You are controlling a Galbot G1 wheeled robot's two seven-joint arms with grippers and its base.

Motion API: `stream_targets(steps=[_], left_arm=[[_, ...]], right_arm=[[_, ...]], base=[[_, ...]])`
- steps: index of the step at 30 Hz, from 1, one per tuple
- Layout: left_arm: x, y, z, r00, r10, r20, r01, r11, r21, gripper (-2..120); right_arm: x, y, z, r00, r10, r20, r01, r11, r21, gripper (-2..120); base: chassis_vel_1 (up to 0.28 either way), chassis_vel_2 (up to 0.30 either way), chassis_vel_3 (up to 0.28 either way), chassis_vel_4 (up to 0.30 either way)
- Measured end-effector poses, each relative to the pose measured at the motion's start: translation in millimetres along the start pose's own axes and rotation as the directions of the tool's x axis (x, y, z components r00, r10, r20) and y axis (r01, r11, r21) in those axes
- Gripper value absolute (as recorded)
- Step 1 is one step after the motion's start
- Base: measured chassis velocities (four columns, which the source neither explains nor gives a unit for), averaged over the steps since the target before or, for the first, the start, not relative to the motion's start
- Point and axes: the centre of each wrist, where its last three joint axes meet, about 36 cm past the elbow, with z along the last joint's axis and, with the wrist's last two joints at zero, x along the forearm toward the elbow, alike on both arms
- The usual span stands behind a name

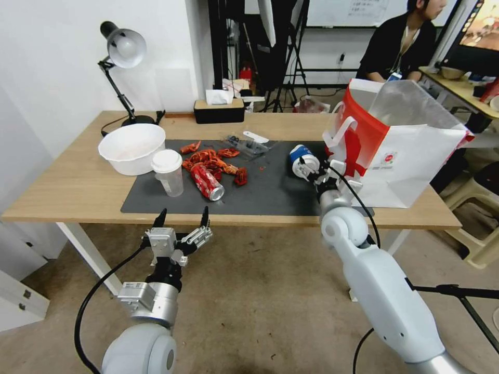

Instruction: Pick up the trash from the table and place it into the takeout bag.

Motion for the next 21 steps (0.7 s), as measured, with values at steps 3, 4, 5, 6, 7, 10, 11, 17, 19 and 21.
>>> stream_targets(steps=[3,4,5,6,7,10,11,17,19,21], left_arm=[[0,0.1,0.3,1.0,0.0,0.003,0.0,1.0,0.0,100],[0,0.1,0.3,1.0,0.0,0.005,0.0,1.0,0.0,100],[0,0.1,0.3,1.0,0.0,0.005,0.0,1.0,0.0,100],[0,0.2,0.3,1.0,-0.001,0.006,0.001,1.0,-0.001,100],[0,0.2,0.4,1.0,-0.001,0.008,0.001,1.0,-0.001,100],[0,0.4,0.6,1.0,-0.002,0.011,0.002,1.0,-0.001,100],[0,0.4,0.6,1.0,-0.002,0.011,0.002,1.0,-0.001,100],[0,0.3,1.3,1.0,-0.002,0.011,0.002,1.0,-0.001,100],[0,0.0,1.9,1.0,-0.001,0.01,0.001,1.0,-0.002,100],[0,-0.4,2.3,1.0,0.0,0.009,0.0,1.0,-0.002,100]], right_arm=[[-14,4,2,1.0,0.006,-0.019,-0.005,1.0,0.007,100],[-17,4,3,1.0,0.01,-0.025,-0.009,1.0,0.009,100],[-17,4,3,1.0,0.01,-0.025,-0.009,1.0,0.009,100],[-22,5,5,0.999,0.014,-0.035,-0.014,1.0,0.012,100],[-23,6,6,0.999,0.016,-0.04,-0.016,1.0,0.013,100],[-26,8,8,0.998,0.022,-0.056,-0.021,1.0,0.017,98],[-26,9,9,0.998,0.023,-0.059,-0.022,1.0,0.017,96],[-25,9,14,0.997,0.027,-0.07,-0.025,1.0,0.019,80],[-24,8,15,0.997,0.027,-0.07,-0.025,1.0,0.019,76],[-22,7,15,0.997,0.027,-0.069,-0.025,1.0,0.018,70]], base=[[0.0,0.0,0.0,0.0],[0.0,0.0,0.0,0.0],[0.0,0.0,0.0,0.0],[0.0,0.0,0.0,0.0],[0.0,0.0,0.0,0.0],[0.0,0.0,0.0,0.0],[0.0,0.0,0.0,0.0],[0.0,0.0,0.0,0.0],[0.0,0.0,0.0,0.0],[0.0,0.0,0.0,0.0]])
